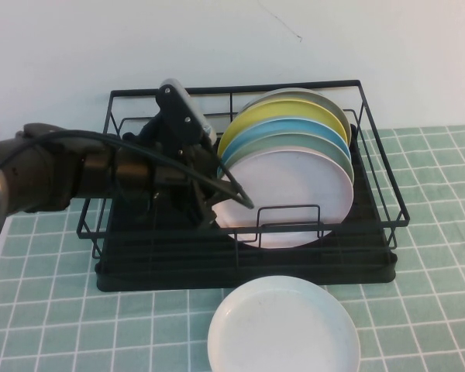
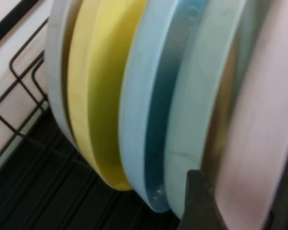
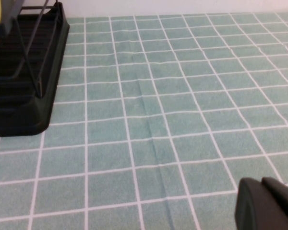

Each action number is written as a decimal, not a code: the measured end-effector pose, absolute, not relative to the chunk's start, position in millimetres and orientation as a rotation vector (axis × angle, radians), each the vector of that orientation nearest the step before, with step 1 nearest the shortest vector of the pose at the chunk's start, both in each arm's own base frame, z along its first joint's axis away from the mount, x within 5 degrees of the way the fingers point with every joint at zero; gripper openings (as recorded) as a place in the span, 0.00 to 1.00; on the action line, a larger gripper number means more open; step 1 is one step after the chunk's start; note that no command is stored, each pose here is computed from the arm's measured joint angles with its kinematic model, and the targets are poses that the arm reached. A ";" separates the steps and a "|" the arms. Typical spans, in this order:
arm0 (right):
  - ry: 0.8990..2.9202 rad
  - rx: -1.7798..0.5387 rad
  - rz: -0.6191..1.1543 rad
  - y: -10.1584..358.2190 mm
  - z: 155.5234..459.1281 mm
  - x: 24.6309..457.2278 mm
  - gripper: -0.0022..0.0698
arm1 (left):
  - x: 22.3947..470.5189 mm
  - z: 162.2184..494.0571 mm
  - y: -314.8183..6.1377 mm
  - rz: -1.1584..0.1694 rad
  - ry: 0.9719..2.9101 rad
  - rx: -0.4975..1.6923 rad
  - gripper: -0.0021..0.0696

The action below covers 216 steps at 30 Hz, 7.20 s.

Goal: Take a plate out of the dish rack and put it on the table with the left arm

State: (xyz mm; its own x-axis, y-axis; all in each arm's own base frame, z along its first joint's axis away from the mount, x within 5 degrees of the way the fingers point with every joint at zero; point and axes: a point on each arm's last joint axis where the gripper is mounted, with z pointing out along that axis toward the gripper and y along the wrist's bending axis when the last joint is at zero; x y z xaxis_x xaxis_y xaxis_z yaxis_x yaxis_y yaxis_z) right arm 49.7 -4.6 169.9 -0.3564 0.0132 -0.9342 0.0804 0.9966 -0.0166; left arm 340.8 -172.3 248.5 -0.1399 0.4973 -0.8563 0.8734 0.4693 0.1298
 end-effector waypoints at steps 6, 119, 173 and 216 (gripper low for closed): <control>1.935 0.067 -0.070 -4.6 169.9 49.7 0.03 | 345.0 242.8 -175.7 -0.523 1.810 1.114 0.58; 1.935 0.067 -0.069 -4.6 169.9 49.7 0.03 | 258.8 194.1 -161.3 -0.977 2.832 0.434 0.21; 1.934 0.068 -0.068 -4.5 169.9 49.7 0.03 | 57.8 313.0 -45.4 -0.504 2.134 0.473 0.03; 1.934 0.068 -0.068 -4.5 169.9 49.7 0.03 | 51.7 176.0 -11.2 -0.170 1.849 0.092 0.02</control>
State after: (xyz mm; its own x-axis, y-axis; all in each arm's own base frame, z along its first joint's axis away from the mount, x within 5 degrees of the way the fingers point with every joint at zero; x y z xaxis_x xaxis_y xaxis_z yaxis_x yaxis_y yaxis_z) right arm 49.7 -4.5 169.9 -0.3562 0.0151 -0.9343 0.0802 0.9967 -0.0145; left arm 51.7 -11.2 176.0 -0.2813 -0.0246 -0.9593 0.1512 0.9861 -0.0696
